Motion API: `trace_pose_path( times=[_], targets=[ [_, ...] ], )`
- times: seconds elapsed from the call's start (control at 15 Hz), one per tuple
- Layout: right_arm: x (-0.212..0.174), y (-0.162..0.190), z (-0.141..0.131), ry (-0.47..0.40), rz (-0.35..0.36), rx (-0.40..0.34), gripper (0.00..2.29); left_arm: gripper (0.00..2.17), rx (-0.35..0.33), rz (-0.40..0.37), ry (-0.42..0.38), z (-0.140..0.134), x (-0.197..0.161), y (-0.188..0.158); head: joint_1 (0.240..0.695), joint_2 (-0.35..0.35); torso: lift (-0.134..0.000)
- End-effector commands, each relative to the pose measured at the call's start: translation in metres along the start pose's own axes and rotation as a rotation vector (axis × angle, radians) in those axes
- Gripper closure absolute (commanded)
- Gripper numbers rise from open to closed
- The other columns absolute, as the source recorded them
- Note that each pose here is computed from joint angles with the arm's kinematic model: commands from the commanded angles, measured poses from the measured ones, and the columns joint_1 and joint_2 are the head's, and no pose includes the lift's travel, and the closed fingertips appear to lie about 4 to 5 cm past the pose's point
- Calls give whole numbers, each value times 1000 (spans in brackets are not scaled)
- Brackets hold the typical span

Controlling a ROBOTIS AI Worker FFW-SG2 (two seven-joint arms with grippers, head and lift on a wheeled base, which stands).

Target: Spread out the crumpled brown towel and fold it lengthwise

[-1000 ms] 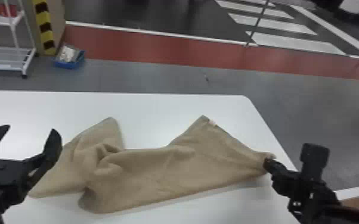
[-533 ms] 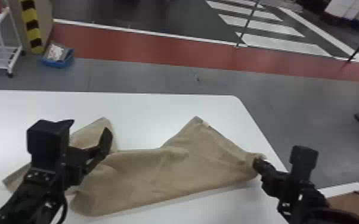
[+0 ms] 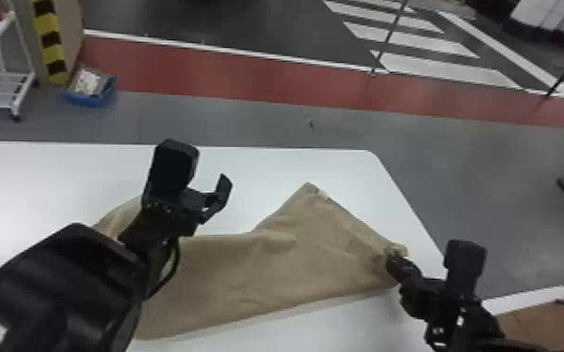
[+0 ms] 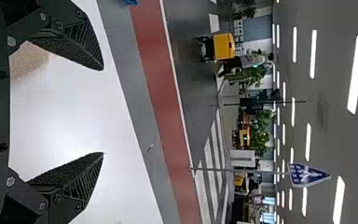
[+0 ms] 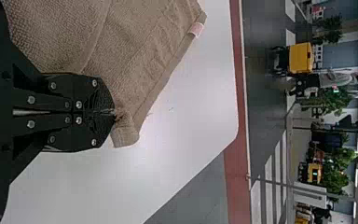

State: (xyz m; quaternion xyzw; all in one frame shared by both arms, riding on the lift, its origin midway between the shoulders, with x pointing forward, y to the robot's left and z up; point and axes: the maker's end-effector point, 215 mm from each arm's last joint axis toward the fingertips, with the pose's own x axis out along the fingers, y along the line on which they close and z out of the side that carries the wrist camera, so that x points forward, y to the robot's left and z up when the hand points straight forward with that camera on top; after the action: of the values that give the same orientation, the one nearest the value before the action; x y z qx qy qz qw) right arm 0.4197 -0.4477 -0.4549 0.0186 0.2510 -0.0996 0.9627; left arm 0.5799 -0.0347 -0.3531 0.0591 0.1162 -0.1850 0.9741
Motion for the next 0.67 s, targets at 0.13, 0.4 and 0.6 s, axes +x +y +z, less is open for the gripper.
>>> trace_pose_path(
  times=[0.13,0.4,0.6],
  targets=[
    [2,8,1,-7,13,-7,1332,286,25,33,71,-16,22,11,695,-350,-124],
    [1,15,0,-15,29,-13,1332,333,52,63,138,-34,48,20,695,-350,-124],
    [-1,13,0,-18,35,-9,1332,333,67,80,164,-40,57,36,695,-350,-124]
  ],
)
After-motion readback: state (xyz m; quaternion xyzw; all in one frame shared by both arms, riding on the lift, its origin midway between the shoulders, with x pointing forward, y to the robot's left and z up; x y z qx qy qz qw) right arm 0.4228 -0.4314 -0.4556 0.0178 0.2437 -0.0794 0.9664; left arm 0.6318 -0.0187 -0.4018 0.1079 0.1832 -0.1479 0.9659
